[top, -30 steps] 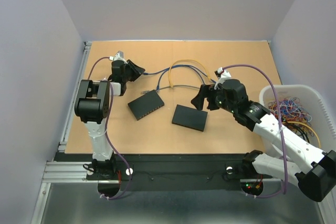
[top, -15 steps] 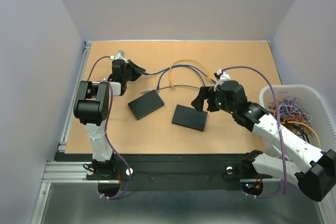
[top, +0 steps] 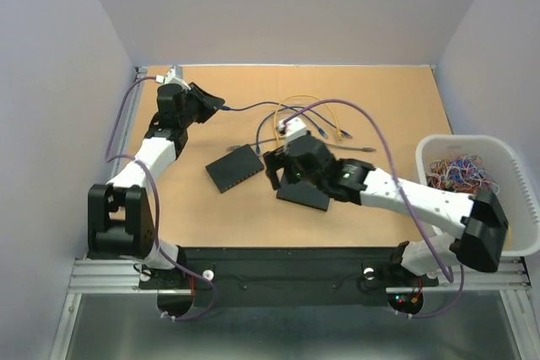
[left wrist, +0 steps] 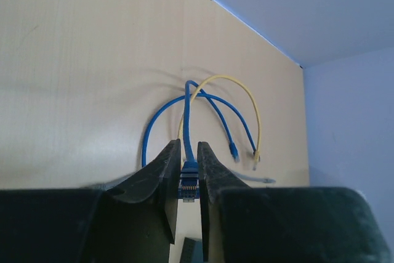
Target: Insert the plug into the switch port
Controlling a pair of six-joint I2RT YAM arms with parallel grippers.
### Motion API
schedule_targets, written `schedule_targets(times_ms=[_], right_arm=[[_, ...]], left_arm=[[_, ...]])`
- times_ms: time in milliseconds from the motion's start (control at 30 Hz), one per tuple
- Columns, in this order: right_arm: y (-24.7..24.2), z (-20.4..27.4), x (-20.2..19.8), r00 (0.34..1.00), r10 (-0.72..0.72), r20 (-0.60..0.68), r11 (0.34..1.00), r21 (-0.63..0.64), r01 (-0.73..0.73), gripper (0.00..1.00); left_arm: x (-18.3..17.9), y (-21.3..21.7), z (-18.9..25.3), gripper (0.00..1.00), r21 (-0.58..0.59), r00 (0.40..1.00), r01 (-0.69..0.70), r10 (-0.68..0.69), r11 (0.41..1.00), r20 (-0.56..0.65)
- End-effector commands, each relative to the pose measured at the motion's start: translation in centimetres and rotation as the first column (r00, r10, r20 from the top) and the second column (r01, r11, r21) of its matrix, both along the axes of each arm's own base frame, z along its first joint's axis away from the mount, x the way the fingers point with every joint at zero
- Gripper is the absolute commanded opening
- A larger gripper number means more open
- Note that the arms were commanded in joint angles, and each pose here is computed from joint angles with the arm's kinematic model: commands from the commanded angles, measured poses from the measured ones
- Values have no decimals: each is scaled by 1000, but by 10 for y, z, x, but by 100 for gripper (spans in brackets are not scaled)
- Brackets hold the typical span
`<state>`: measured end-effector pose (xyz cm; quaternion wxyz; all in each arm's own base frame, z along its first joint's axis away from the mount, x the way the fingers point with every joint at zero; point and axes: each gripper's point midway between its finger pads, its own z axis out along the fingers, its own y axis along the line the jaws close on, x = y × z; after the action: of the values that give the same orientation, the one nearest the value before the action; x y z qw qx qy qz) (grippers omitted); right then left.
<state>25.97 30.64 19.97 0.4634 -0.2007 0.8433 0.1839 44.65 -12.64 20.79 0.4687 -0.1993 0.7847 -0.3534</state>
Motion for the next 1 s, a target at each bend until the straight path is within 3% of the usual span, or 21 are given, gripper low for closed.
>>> schedule_targets(times_ms=[0, 300, 500, 967], right_arm=[[32, 27, 7, 967, 31, 255, 991, -135, 4, 96], [85, 75, 5, 846, 180, 501, 979, -11, -202, 97], [114, 60, 14, 819, 245, 518, 968, -79, -239, 99], [149, 65, 32, 774, 242, 586, 967, -78, -244, 100]], left_arm=[[-46, 2, 13, 0, 9, 1000, 20, -19, 1000, -13], [-111, 7, 22, 0, 21, 999, 43, -43, 999, -29], [-140, 1, 20, 0, -11, 995, 90, -90, 996, -45], [-173, -5, 37, 0, -27, 986, 159, -160, 987, -42]])
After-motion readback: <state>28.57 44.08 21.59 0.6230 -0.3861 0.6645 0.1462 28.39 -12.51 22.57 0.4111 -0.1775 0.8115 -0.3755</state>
